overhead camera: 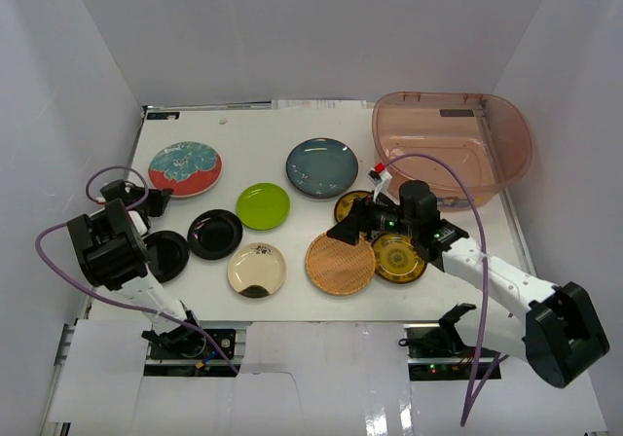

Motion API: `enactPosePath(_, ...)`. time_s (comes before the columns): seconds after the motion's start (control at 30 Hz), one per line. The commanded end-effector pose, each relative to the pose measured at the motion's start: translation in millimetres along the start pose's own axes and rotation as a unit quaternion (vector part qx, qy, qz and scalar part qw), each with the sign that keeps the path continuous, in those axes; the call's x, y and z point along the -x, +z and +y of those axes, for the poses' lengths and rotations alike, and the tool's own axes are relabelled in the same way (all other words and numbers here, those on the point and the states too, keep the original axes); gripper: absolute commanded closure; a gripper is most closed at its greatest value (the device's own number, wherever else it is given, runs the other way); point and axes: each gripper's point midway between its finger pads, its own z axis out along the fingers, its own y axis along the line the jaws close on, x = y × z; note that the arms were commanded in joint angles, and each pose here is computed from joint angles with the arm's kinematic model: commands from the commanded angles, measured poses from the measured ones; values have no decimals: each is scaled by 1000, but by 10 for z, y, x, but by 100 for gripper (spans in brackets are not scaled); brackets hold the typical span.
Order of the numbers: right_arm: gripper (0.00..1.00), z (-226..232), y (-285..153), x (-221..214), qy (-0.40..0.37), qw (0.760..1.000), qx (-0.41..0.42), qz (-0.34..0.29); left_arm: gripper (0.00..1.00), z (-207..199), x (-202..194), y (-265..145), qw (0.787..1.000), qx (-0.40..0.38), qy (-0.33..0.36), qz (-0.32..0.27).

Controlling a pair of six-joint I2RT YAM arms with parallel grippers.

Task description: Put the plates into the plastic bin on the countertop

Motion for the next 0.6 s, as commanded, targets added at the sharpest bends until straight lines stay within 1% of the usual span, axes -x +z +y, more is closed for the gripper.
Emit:
enactPosePath(0.0,16,199,150,541,-16,998,15,-59,100,-665,-20,-288,993,-120,17,10)
enactPosePath(0.03,12,142,235,559,-7,999,8,-53,100,-787,-35,-357,990,-139,8,14)
enactPosePath(0.07,11,197,277,712,-11,998,9,-63,100,-887,-58,-434,988,-156,10,19)
enactPosePath(0.1,9,209,317,775,-6,998,9,-64,100,-1122,-118,-589,981,-192,28,26)
enactPosePath(0.13,7,163,400,790,1,998,5,-58,100,-1222,-178,-660,977,-206,35,32)
enactPosePath(0.17,6,228,436,952,-4,998,9,-70,100,-1295,-262,-726,974,-217,45,40)
enactPosePath(0.2,5,234,470,1009,-2,997,8,-71,100,-1472,-438,-836,967,-238,64,57)
enactPosePath(0.27,3,166,579,1097,5,997,-3,-72,100,-1603,-681,-938,957,-259,97,84)
enactPosePath(0.3,3,214,597,1240,1,997,-5,-79,100,-1665,-921,-981,951,-265,110,113)
enactPosePath(0.37,2,89,694,1329,-1,996,-31,-82,100,-1744,-1132,-1113,941,-281,129,136)
enactPosePath(0.4,2,100,706,1445,-4,995,-37,-91,100,-1747,-1292,-1165,936,-288,132,155)
enactPosePath(0.5,2,-47,774,1561,0,993,-63,-99,100,-1774,-1546,-1352,922,-309,128,194)
enactPosePath(0.53,2,-129,813,1537,6,993,-70,-92,100,-1784,-1600,-1391,919,-314,128,203)
enactPosePath(0.57,2,-218,795,1565,13,992,-81,-94,100,-1812,-1662,-1470,912,-325,132,214)
